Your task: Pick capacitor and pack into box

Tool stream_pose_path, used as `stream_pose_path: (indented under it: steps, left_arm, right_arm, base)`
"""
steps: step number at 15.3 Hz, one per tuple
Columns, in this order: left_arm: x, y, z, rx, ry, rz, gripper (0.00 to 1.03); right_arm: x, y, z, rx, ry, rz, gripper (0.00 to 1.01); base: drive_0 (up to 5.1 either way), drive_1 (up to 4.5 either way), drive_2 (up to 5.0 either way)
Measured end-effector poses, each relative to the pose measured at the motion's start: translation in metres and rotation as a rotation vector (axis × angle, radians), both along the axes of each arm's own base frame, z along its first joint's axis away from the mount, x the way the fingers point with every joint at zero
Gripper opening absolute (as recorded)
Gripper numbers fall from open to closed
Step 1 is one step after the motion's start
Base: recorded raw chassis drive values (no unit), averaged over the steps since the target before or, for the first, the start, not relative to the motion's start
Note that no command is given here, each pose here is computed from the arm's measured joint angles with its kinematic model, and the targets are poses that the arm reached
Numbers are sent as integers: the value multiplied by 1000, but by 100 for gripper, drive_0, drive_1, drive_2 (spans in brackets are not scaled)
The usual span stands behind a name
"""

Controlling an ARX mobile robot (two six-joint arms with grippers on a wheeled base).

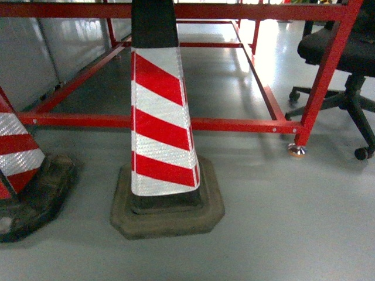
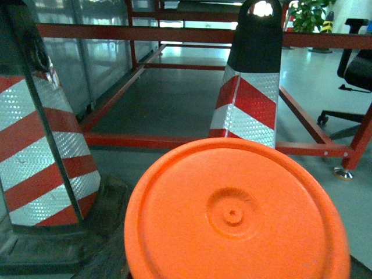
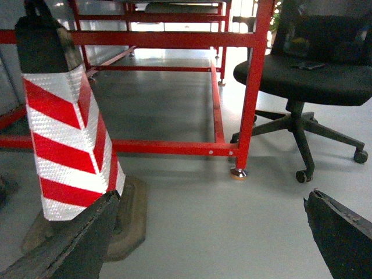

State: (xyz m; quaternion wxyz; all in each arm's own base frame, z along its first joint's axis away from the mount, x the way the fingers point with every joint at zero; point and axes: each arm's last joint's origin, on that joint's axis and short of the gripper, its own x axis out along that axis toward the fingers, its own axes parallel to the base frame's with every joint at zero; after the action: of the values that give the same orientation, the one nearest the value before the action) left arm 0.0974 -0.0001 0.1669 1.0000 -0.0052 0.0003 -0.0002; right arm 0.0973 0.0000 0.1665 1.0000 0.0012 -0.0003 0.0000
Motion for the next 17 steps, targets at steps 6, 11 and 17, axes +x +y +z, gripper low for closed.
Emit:
stream_pose_path:
  steps: [6, 11, 17]
  left_arm:
    - [0, 0, 0, 0, 1, 0, 44]
    - [0, 0, 0, 0, 2, 2, 44]
    - [0, 0, 0, 8, 2, -1, 44]
  right_arm:
    - [0, 0, 0, 0, -1, 0, 98]
    - [0, 0, 0, 0, 0, 0, 98]
    - [0, 0, 0, 1, -2, -2, 98]
  base:
    - [-2, 141, -144]
    - [0, 0, 0]
    - [0, 0, 0]
